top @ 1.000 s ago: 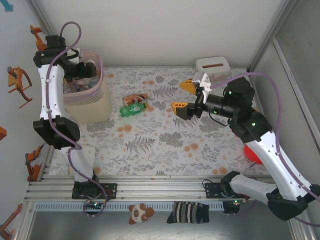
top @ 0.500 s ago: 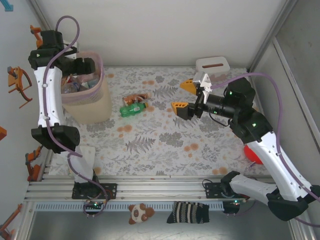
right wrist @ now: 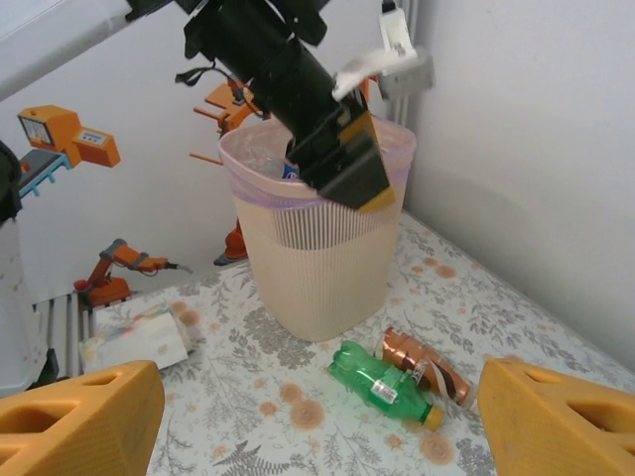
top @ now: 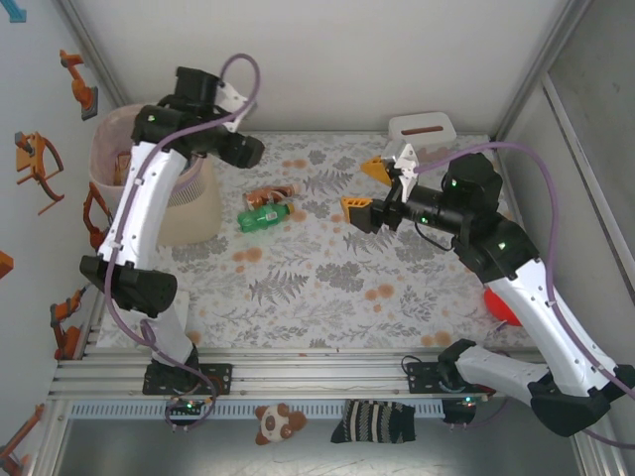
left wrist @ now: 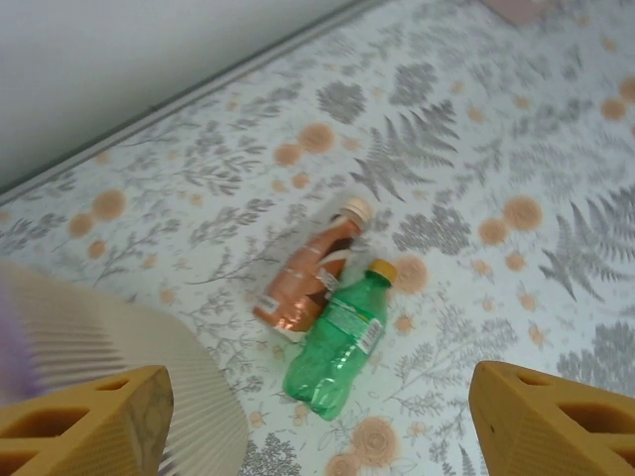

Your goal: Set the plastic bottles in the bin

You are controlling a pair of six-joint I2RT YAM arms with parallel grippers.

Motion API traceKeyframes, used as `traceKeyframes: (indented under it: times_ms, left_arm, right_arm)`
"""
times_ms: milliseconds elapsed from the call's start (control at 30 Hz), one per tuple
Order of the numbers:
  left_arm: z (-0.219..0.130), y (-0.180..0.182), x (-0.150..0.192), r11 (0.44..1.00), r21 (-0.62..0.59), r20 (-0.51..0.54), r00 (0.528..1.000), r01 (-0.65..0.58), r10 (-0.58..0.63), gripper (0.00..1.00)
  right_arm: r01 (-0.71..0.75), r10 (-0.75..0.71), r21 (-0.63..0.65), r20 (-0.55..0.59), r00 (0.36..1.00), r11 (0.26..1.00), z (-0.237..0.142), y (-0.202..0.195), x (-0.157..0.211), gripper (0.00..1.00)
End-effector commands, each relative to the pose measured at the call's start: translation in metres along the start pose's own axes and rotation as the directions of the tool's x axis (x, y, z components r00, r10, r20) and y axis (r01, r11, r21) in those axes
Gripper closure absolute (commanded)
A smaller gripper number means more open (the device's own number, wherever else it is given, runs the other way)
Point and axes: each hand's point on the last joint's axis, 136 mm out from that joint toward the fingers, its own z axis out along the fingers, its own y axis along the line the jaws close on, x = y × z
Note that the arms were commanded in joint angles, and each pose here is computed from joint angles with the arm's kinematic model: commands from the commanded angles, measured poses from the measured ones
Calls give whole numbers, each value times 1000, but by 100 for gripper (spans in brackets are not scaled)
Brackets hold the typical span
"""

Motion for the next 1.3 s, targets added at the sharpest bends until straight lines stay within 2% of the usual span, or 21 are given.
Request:
traceKeyframes:
  times_ms: [0, 267, 533, 933, 1267]
  left_arm:
    - [21, -13, 6, 991, -18, -58, 989, -134, 133, 23]
    - [84, -37, 46, 976, 29, -244, 945, -216, 217, 24]
    - [137, -40, 93, 965, 60, -403, 879, -253, 256, 25]
    - [201, -49, 135, 967, 132, -487, 835, -219, 256, 27]
    - [227, -49, 161, 975, 151, -532, 818, -162, 218, 29]
  right_arm:
    - [3, -3, 47, 11, 1000, 999, -6, -4, -8, 19]
    - [-12, 13, 122, -7, 1000, 992, -10, -15, 1, 19]
    - [-22, 24, 131, -14, 1000, 991, -10, -16, 4, 19]
    - [-29, 32, 127, -20, 999, 992, -11, -15, 5, 19]
    - [-29, 32, 125, -15, 999, 992, -13, -14, 4, 19]
